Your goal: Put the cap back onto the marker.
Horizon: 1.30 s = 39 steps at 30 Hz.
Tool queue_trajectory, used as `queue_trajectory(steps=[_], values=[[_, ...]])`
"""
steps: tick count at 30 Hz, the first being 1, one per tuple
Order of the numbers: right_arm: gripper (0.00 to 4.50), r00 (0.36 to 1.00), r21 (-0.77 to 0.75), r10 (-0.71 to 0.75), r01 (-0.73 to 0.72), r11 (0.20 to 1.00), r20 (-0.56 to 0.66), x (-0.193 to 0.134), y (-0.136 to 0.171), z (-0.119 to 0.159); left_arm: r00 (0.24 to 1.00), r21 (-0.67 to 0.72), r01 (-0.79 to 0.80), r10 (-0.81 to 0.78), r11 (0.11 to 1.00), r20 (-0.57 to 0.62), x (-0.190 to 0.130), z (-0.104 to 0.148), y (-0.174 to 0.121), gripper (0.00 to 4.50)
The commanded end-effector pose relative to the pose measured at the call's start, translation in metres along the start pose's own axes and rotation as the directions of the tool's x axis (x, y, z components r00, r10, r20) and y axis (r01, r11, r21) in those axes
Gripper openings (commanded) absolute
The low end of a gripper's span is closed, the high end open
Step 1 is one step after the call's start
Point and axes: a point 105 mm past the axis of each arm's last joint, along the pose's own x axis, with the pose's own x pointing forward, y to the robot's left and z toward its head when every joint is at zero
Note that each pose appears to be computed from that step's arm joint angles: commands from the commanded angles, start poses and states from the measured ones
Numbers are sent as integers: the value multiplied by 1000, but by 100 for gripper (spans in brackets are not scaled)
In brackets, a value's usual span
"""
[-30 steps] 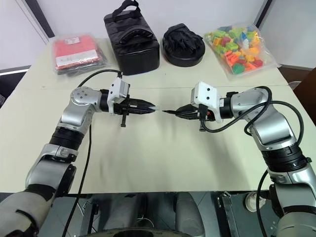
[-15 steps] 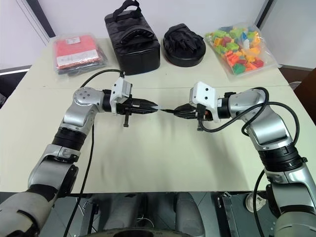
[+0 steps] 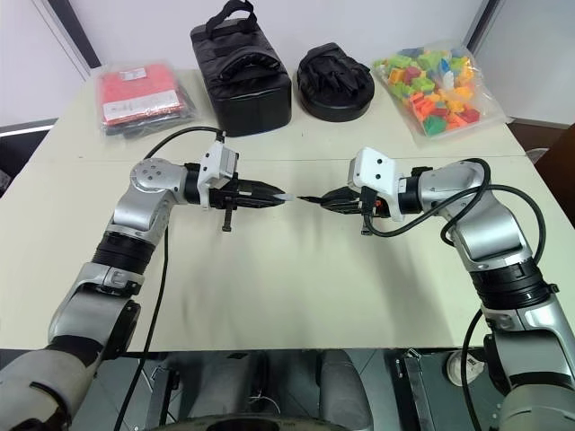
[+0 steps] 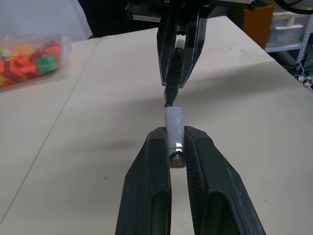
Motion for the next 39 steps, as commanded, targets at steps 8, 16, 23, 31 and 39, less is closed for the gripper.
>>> queue_trajectory(steps=[8, 16, 23, 31, 39], values=[[0, 999, -49, 0, 3, 999, 55, 2, 1, 21, 1000, 47, -4, 3, 999, 16, 11, 8, 4, 6], [0, 998, -51, 8, -5, 999, 57, 3, 4, 23, 1000, 60, 10, -9, 998, -5, 17, 3, 4, 6], [0, 998, -56, 11, -8, 998, 54, 4, 5, 24, 993, 112, 98, -90, 989, -79, 20, 3, 1, 6], [0, 998, -60, 10, -7, 998, 62, 5, 6, 26, 976, 171, 206, -191, 963, -100, 30, 25, 0, 6], [0, 998, -64, 3, 1, 998, 69, 5, 5, 27, 941, 160, 326, -304, 932, -149, 44, 17, -10, 6]])
